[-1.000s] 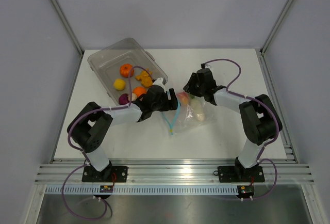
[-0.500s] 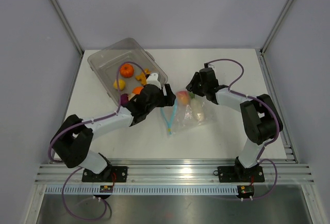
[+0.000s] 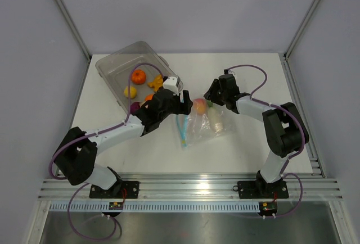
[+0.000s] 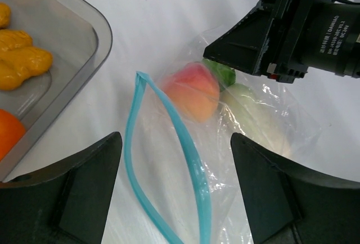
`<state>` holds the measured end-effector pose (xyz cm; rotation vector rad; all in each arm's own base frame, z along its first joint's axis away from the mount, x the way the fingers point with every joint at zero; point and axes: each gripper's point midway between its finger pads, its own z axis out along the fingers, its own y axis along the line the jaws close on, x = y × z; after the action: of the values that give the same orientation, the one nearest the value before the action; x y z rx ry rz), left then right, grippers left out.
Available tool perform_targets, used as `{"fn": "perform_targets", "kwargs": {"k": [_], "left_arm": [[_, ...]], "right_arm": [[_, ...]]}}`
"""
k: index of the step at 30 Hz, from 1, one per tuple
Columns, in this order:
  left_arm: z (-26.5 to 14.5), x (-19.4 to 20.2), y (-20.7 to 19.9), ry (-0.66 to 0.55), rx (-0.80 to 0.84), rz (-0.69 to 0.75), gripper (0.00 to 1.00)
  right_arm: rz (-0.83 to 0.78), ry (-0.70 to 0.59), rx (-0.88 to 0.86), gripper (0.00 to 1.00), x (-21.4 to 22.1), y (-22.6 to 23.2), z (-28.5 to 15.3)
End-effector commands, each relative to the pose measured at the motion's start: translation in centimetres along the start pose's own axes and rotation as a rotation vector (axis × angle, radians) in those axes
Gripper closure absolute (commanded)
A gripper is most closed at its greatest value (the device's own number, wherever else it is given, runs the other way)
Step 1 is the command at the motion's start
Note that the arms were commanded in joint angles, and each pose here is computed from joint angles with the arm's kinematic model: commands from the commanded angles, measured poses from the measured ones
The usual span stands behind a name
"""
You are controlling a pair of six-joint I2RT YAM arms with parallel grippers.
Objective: Open the zip-top bag and remove the fake food
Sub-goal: Pick up the fake fruit from the zipper food storage bag.
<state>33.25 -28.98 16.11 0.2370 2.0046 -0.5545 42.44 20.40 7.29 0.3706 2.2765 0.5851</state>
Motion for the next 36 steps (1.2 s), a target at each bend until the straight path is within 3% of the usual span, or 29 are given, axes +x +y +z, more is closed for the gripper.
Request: {"fn": "perform_targets", "kwargs": {"k": [1,9,15,22,23,26,30,36], "left_arm": [[0.3,-1.3,-2.0,0.002,0.051,-0.104,0.18],[2.5,1.6,-2.4,0.122,0.09,-0.222,0.19],[3.0,2.3,-3.1,0.154,0.156,-0.265,0.28],[2.9,1.7,-1.8,0.103,0.206,-0.342,0.58],[2.5,0.8,-2.2,0.072,0.242,-0.351,0.68],[2.1,0.6,-1.5,0.057,0.259,-0.381,0.74],[1.8,0.2,-1.1,0.034,0.262,-0.393,0.92],[0.8,-0.6,-0.6,-0.014,0.258,-0.396,1.0]], "right_arm": [[0.014,-0.029,-0.045,0.5,-1.3,1.1,-1.0],[0.018,-0.031,-0.045,0.5,-1.4,1.0,-1.1],[0.022,-0.028,-0.043,0.53,-1.3,0.9,-1.1],[0.037,-0.032,-0.023,0.6,-1.3,0.4,-1.1],[0.041,-0.033,-0.021,0.6,-1.4,0.3,-1.1],[0.047,-0.028,-0.009,0.6,-1.4,0.0,-1.1],[0.061,-0.028,0.042,0.61,-1.5,-1.2,-0.8],[0.086,-0.038,0.094,0.64,-1.9,-2.4,-0.5]]}}
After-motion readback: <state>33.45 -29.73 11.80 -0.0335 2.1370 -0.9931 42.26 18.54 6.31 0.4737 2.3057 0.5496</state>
